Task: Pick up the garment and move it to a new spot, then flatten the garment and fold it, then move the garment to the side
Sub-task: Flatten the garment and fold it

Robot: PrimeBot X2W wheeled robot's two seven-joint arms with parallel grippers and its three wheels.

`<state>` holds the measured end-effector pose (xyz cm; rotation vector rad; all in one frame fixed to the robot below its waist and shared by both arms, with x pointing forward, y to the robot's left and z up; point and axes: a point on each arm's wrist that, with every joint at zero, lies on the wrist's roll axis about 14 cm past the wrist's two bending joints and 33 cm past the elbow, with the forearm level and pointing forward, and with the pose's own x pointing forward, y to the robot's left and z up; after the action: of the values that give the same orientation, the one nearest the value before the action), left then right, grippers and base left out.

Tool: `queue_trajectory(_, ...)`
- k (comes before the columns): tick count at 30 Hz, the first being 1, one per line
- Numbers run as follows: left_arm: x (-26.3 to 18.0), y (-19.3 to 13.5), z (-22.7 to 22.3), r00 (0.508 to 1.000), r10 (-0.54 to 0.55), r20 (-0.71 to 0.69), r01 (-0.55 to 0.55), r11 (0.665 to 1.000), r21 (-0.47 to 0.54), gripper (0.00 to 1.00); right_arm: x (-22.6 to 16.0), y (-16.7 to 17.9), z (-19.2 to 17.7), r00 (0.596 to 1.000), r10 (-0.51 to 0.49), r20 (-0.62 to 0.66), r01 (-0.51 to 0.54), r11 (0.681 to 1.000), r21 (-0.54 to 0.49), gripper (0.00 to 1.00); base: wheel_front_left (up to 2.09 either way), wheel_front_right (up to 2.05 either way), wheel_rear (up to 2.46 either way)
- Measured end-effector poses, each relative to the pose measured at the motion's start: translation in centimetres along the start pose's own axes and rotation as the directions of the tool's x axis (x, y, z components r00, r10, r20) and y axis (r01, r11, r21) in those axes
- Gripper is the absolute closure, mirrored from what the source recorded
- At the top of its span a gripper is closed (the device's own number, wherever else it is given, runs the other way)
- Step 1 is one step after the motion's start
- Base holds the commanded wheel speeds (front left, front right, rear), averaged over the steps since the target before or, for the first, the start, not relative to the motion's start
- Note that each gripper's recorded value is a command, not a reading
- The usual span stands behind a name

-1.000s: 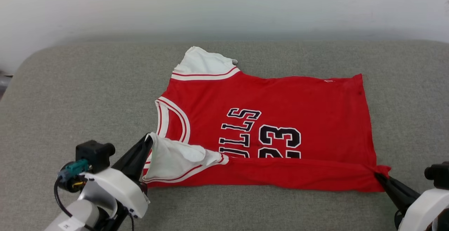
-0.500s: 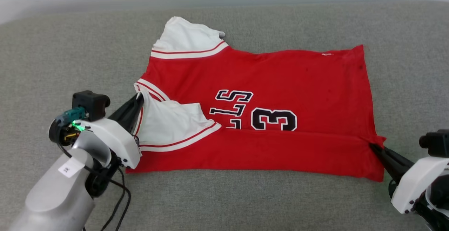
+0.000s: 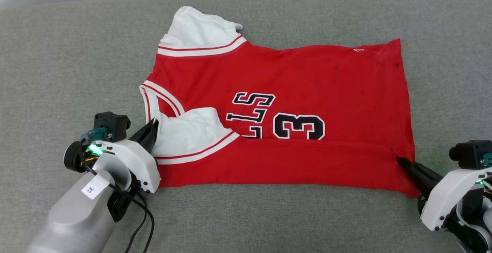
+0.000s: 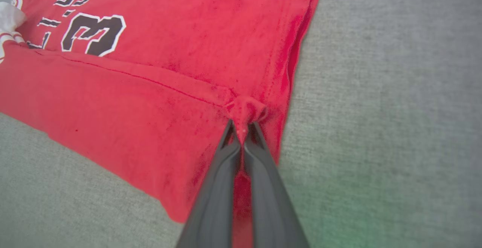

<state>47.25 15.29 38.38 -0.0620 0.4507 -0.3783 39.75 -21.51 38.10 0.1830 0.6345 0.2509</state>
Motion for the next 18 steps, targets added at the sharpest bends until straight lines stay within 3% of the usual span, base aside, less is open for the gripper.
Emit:
queue_trajectory(1,-0.2,0.1,0.4,1.0,0.006,0.015,-0.006,1.0,0.001,0.0,-0.1,0.0,0.4,1.0,-0.004,0.021,0.004,1.0,0.006,0.54,0.0,0.0,0.0)
queue_trajectory(2,-0.4,0.2,0.7,1.0,0.008,0.024,-0.008,1.0,0.012,0.0,-0.2,-0.1,0.7,0.999,-0.006,0.034,0.006,1.0,0.005,0.0,0.0,0.0,0.0)
queue_trajectory(10,-2.3,0.6,5.2,0.993,-0.001,0.119,-0.011,0.995,0.095,0.0,-1.6,0.4,3.8,0.986,-0.005,0.168,0.01,1.0,-0.027,0.0,0.0,0.0,0.0)
queue_trajectory(15,-3.9,0.3,6.9,0.996,-0.03,0.079,0.017,0.987,0.159,0.0,-2.4,1.2,4.5,0.979,0.011,0.204,-0.002,0.999,-0.045,0.0,0.0,0.0,0.0)
queue_trajectory(18,-4.6,0.3,8.2,0.998,-0.035,0.049,0.027,0.989,0.146,0.0,-2.6,1.7,4.6,0.977,0.02,0.212,-0.009,0.999,-0.052,0.0,0.0,0.0,0.0)
